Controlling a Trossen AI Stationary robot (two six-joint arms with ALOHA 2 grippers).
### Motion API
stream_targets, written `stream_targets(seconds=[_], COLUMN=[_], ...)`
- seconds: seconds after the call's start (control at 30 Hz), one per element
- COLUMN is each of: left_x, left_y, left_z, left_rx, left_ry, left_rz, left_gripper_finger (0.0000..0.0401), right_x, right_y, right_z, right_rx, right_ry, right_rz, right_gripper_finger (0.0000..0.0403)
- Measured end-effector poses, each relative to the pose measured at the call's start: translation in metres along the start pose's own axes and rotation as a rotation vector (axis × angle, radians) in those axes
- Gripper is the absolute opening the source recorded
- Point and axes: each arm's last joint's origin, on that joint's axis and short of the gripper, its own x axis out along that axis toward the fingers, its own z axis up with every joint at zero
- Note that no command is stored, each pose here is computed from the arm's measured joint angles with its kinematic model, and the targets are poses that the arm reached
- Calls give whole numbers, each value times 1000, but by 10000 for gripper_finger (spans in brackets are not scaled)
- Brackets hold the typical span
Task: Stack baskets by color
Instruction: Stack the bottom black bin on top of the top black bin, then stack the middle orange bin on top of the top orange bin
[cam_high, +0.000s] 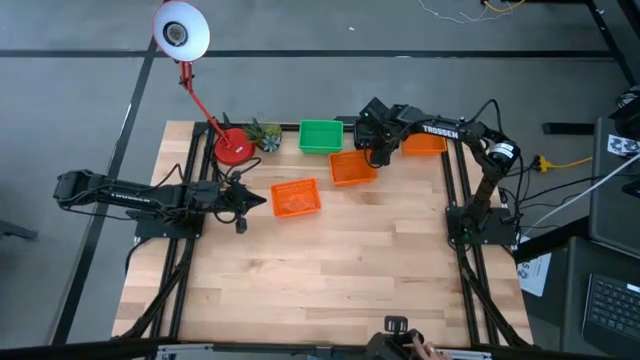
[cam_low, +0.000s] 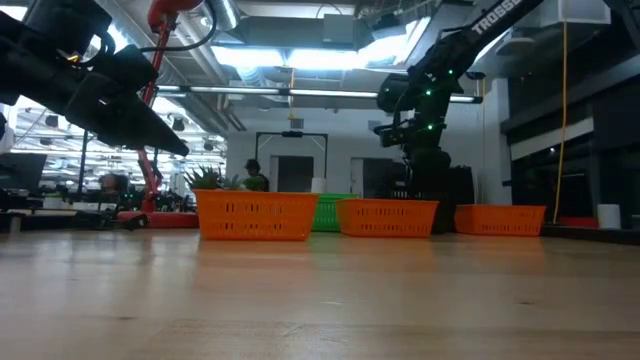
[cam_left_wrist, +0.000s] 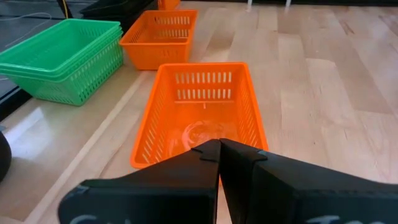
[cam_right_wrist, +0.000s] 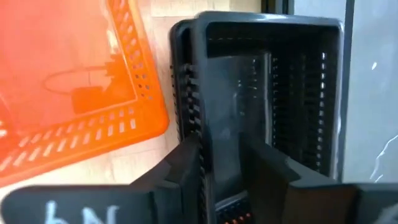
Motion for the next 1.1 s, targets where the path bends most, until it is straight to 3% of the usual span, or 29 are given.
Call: stream_targets(seconds=[0.3,0.57,0.83,1.1], left_x=[0,0,0,0], left_y=[0,0,0,0], left_z=[0,0,0,0], left_rx=[0,0,0,26], left_ry=[1,1,1,0], left_rz=[0,0,0,0], left_gripper_finger=[0,0,0,0], right_x=[-33,-58,-70,-80], right_y=[19,55,99,131], right_z=[9,18,31,39], right_rx=[7,182,55,-49], right_ry=[-14,-9,-2,-3], right_rz=[70,445,595,621], right_gripper_finger=[119,119,119,119])
